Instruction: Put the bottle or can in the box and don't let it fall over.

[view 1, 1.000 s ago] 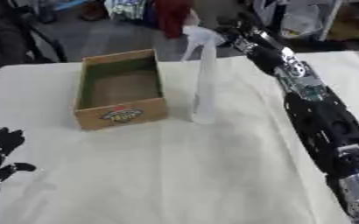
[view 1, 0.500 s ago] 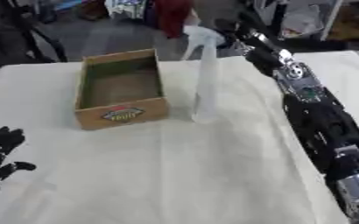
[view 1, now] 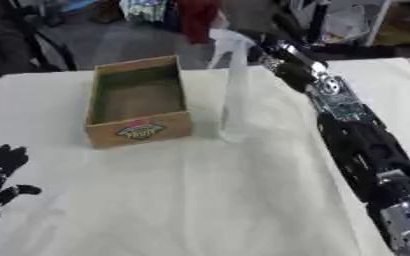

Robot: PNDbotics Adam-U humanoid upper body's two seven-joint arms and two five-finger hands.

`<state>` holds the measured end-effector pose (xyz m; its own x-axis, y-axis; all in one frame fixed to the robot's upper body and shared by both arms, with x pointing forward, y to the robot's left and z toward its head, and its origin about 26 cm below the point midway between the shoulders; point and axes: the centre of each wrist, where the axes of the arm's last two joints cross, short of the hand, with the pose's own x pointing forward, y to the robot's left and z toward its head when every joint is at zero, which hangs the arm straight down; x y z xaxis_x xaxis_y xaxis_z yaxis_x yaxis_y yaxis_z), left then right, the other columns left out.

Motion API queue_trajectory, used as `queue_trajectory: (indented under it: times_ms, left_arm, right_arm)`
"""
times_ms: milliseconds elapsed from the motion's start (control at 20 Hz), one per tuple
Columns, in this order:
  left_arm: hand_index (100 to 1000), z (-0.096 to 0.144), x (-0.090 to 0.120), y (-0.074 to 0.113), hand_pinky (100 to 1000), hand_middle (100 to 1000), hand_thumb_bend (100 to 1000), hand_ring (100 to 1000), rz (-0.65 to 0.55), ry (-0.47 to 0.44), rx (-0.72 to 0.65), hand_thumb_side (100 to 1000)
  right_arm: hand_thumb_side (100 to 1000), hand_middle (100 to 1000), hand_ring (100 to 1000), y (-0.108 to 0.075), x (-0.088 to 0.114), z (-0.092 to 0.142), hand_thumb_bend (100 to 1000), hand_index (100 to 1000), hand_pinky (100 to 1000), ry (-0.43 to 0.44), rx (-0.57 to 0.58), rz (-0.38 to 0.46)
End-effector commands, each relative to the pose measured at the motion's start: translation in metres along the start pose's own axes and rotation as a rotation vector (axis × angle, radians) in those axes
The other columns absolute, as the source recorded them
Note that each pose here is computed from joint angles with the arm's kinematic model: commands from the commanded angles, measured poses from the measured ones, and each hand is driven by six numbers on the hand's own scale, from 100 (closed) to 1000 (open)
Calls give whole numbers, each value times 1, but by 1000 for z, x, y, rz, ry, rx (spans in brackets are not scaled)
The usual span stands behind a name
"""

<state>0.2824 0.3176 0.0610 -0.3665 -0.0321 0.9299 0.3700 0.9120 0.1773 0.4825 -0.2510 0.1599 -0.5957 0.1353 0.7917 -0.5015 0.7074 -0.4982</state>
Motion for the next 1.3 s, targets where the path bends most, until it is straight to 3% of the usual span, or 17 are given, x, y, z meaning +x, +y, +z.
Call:
queue_trajectory:
  times_ms: [50,1300]
  left_arm:
    - [1000,-4,5,2,659,922,180,1000,-9,-20,-12,921]
    - [1000,-13,8,0,657,922,183,1000,3,-41,-30,919]
  right_arm:
    - [547,1000,979,-6,10,-7,100,906,856,-24,19,32]
    - [560,992,969,2,-2,-3,100,915,849,23,64,58]
